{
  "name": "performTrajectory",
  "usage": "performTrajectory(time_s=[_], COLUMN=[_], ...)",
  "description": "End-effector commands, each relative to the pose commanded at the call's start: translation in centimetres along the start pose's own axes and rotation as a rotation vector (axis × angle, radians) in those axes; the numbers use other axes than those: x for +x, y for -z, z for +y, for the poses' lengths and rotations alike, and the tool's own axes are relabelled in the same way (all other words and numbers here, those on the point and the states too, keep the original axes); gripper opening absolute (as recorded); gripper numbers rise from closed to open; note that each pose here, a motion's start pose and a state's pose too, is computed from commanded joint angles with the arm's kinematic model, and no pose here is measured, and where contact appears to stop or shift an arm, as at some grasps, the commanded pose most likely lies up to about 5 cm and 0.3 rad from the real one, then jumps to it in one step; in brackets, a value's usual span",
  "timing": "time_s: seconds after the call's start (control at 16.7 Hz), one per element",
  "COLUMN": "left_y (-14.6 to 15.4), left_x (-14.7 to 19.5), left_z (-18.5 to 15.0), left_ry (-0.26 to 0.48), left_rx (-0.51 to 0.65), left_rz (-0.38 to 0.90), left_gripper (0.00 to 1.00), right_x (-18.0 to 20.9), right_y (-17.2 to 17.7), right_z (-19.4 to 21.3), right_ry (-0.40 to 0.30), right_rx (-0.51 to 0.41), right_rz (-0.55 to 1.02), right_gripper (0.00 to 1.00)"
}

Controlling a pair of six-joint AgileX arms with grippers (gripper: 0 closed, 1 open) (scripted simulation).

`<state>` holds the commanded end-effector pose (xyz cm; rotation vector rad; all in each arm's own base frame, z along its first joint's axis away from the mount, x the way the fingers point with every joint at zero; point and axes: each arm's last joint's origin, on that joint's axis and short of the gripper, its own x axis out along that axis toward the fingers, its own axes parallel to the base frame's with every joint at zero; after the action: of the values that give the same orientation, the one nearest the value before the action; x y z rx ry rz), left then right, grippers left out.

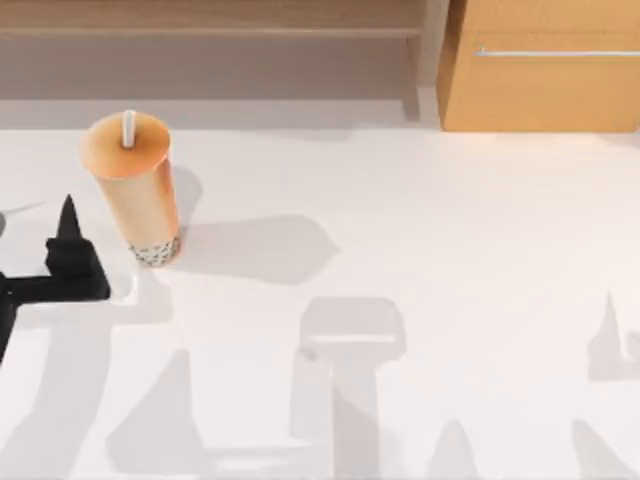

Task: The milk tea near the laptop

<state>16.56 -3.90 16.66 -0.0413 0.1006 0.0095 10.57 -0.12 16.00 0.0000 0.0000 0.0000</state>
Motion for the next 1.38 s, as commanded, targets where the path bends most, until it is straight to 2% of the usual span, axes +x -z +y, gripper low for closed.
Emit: performTrajectory(time_s=[0.42,0.72,1.14,1.38], left_y=[2.7,4.5,4.7,4.5], left_x=[3.2,3.8,3.8,6.6], left_z=[-3.6,-5.3,-5.3,-5.7], left_ry=[0.014,0.028,0.031,0.034], left_rx=[0.018,0.032,0.035,0.031], left_rz=[0.072,0.094,0.099,0.090], left_gripper=[1.00,1.00,1.00,1.00], right_x=[0.0,0.0,0.0,0.0], right_y=[0.0,0.0,0.0,0.0], right_z=[0.0,0.0,0.0,0.0], right_ry=[0.000,0.000,0.000,0.000], right_rx=[0.000,0.000,0.000,0.000], right_rz=[0.000,0.000,0.000,0.000], right_gripper=[1.00,1.00,1.00,1.00])
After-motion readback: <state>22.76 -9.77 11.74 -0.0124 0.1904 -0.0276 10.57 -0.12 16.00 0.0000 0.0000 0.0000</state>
